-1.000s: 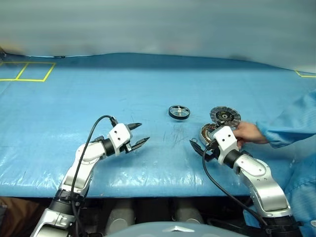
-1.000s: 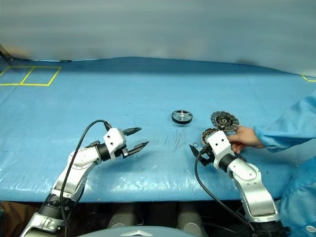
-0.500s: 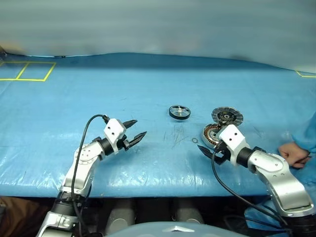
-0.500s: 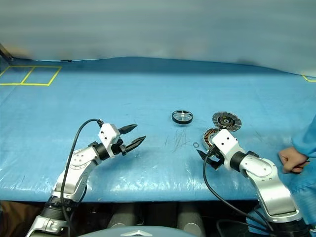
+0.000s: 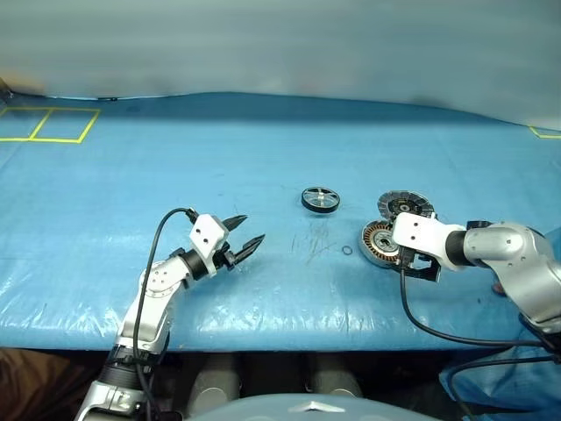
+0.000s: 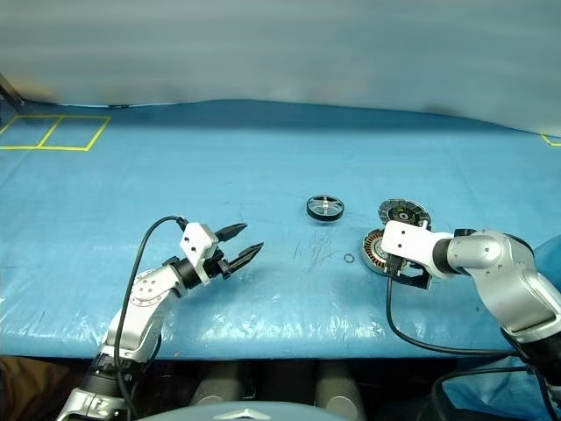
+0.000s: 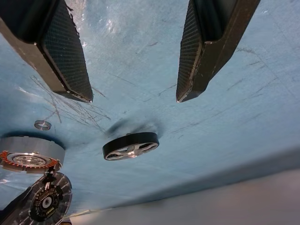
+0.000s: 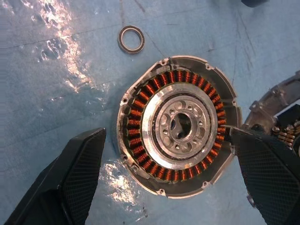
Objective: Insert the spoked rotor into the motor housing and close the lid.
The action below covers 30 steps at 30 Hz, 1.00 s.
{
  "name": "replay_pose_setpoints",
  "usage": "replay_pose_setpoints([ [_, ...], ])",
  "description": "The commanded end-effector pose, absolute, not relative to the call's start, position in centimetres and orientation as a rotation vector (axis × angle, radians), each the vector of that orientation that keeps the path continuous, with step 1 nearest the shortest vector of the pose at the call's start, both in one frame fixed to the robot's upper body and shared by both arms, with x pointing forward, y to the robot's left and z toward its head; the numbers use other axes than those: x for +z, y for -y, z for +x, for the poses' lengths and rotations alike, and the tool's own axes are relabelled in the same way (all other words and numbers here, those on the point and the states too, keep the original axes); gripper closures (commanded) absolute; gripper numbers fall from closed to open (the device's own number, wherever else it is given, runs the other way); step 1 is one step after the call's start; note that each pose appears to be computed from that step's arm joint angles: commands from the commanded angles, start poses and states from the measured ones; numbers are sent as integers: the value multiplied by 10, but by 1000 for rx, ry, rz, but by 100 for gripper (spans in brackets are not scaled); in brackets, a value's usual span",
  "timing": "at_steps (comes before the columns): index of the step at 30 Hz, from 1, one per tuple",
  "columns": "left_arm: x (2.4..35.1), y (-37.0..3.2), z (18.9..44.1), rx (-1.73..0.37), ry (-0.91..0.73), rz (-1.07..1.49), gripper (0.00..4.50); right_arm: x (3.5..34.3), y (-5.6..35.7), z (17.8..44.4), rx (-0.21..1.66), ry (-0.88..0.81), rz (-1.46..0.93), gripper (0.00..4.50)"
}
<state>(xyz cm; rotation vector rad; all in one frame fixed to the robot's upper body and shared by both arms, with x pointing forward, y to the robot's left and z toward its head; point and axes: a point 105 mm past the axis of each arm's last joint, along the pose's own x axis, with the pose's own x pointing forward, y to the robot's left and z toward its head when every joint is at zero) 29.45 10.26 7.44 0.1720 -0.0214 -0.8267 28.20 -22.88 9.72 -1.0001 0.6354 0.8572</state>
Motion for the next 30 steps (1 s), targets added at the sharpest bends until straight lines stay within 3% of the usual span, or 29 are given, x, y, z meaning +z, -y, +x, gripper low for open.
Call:
replay_pose_setpoints([
  [1,86,-98,292,-825,78,180,152,100,232,283,889,-655,-1081,0],
  [20,86,-97,291,-796,62,192,152,68,228,287,970,-725,-1036,0],
  [24,85,-100,291,-778,56,199,149,64,228,285,994,-741,-1042,92],
  [28,83,-104,291,-758,53,201,149,63,224,282,1012,-730,-1064,214],
  [30,82,-106,291,-749,50,204,149,65,224,281,1013,-717,-1109,223],
])
